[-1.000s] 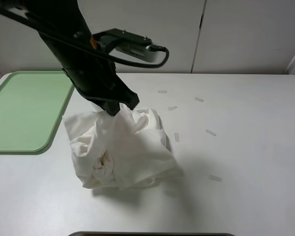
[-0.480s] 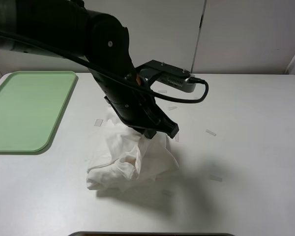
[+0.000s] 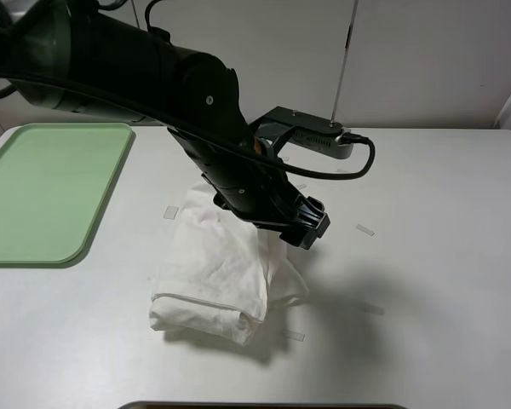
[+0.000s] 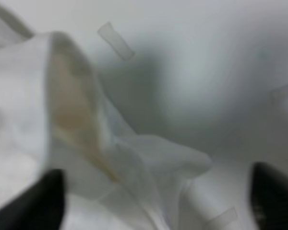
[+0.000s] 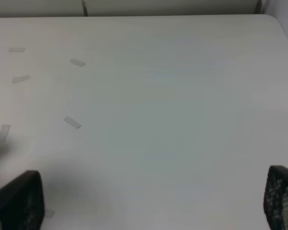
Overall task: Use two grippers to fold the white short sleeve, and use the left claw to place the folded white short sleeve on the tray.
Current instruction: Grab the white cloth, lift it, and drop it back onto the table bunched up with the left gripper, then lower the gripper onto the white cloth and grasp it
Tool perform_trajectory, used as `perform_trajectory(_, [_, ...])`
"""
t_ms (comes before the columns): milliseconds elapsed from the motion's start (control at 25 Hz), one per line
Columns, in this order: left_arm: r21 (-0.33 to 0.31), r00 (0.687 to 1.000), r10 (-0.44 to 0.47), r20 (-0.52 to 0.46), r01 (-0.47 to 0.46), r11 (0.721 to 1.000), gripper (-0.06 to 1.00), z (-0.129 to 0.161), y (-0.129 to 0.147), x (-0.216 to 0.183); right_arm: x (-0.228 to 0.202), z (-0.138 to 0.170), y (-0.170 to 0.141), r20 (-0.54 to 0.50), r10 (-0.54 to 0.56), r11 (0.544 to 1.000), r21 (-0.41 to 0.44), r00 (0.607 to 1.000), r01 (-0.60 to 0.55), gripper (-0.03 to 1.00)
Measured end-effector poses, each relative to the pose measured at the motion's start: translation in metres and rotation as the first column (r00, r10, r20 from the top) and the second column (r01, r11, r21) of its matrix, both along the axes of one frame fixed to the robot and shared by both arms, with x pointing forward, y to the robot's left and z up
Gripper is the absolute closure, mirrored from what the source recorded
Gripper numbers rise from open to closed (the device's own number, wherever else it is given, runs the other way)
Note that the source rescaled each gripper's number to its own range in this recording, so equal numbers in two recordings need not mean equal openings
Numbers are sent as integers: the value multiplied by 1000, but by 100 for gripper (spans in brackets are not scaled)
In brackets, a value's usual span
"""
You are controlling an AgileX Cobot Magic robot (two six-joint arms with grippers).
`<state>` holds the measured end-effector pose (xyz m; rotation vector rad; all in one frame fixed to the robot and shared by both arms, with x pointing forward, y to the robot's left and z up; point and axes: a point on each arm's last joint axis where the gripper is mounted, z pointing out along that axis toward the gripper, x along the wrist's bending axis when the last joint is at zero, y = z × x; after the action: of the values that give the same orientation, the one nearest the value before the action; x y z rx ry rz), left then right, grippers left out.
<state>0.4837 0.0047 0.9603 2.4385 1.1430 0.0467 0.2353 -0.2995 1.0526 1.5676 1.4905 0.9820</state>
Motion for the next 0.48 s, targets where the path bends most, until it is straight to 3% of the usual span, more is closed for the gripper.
perform_trajectory(80, [-7,1000,2,6,-2,1000,3,0,-1,1,0,0,0,0,0,1000,0,1000,0,-3])
perform_trajectory(160, [-9,1000,1,4,-1,1000,-3,3,-1,0,0,0,0,0,0,1000,0,1000,0,-3])
perform_trajectory(320, [-17,999,-6,39,6,1000,-5,21,5,2,0,0,0,0,0,1000,0,1000,0,-3])
perform_trajectory(480, [17,999,7,33,-8,1000,-5,20,16,11,0,0,0,0,0,1000,0,1000,0,-3])
